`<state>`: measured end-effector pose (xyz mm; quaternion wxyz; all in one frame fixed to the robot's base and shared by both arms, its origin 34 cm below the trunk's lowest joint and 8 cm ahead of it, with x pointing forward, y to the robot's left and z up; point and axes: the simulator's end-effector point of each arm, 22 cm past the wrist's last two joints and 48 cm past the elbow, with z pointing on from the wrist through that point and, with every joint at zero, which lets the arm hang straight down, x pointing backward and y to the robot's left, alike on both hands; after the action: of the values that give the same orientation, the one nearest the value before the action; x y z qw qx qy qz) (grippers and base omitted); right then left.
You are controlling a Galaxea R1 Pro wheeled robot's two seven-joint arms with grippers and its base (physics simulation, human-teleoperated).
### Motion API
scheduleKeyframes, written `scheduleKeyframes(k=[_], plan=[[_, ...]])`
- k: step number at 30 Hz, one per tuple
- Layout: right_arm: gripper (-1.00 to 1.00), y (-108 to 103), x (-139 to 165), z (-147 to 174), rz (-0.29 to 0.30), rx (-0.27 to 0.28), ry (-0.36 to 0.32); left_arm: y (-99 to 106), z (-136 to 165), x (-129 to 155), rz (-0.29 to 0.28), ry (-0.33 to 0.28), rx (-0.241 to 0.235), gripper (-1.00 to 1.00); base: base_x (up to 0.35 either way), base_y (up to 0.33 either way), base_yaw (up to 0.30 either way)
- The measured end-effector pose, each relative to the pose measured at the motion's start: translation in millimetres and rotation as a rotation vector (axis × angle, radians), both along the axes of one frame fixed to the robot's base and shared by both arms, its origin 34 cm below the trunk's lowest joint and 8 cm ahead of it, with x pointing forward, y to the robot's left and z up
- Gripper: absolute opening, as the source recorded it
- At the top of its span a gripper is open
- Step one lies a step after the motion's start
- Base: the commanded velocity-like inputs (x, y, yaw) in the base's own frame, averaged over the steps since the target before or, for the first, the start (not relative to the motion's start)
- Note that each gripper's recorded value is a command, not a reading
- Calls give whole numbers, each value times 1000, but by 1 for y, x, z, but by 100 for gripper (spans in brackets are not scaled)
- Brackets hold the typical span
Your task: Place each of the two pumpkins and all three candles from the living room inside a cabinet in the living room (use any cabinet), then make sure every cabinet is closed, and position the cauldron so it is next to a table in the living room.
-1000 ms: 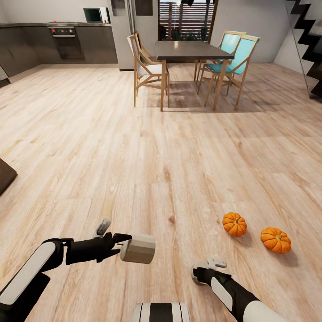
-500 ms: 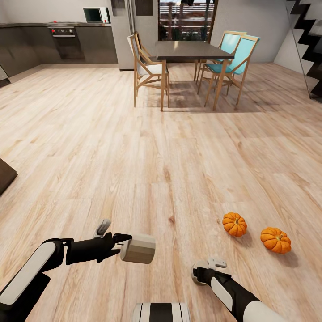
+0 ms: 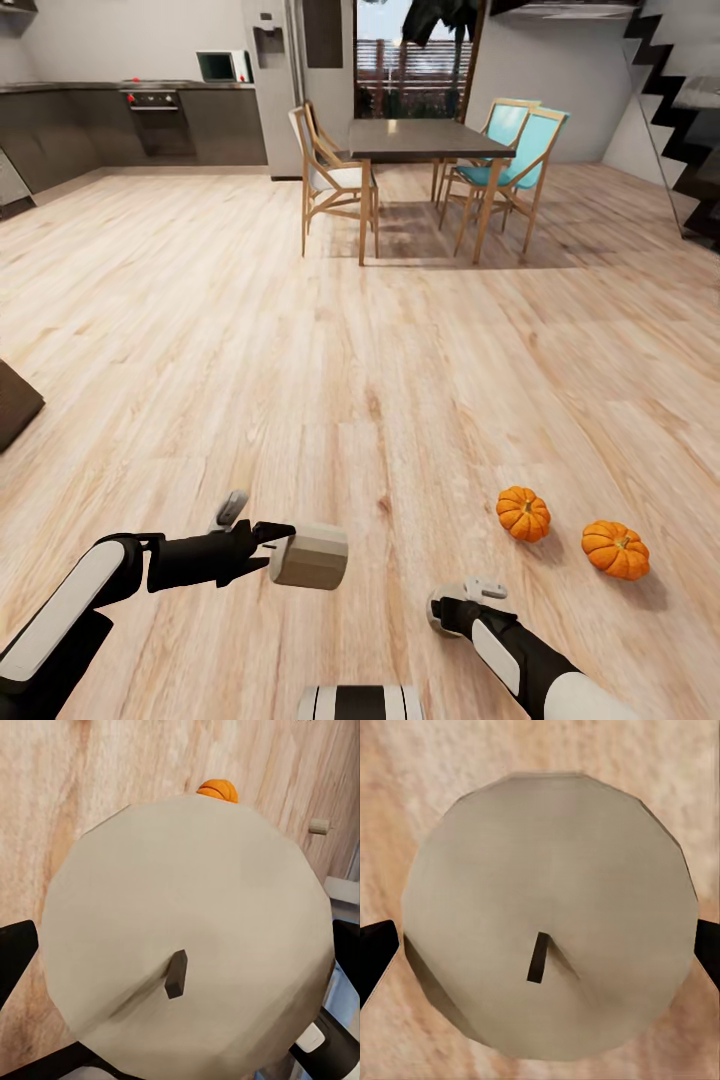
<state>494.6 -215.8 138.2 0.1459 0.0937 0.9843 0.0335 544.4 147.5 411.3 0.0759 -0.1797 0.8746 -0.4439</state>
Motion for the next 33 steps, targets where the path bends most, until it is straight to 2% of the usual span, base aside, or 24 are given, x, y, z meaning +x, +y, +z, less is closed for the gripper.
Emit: scheduleKeyframes(k=[9,14,15,17,19,21,23,28,29,31,33], plan=[[-100,2,15,18,-2,8,-35,2,16,3,2,-37,13,-100,0,0,0],[-100,2,20,26,1,10,-43,14,10,3,15,-27,52,-100,0,0,0],[-100,4,18,28,7,15,-31,20,4,3,21,-22,75,-100,0,0,0],[-100,17,28,40,30,43,-28,37,-10,3,9,-35,186,-100,0,0,0],[-100,32,42,55,51,75,-41,49,-16,4,5,-54,260,-100,0,0,0],[-100,38,47,64,64,89,-42,58,-18,6,1,-71,316,-100,0,0,0],[-100,44,52,73,77,102,-43,72,-23,8,-8,-90,398,-100,0,0,0],[-100,52,50,85,108,115,-14,96,-24,13,-20,-131,544,-100,0,0,0],[-100,54,51,88,114,116,-15,99,-24,14,-21,-137,564,-100,0,0,0],[-100,61,58,99,136,127,-25,115,-25,15,-24,-146,653,-100,0,0,0],[-100,66,64,109,150,130,-38,124,-23,18,-17,-152,701,-100,0,0,0]])
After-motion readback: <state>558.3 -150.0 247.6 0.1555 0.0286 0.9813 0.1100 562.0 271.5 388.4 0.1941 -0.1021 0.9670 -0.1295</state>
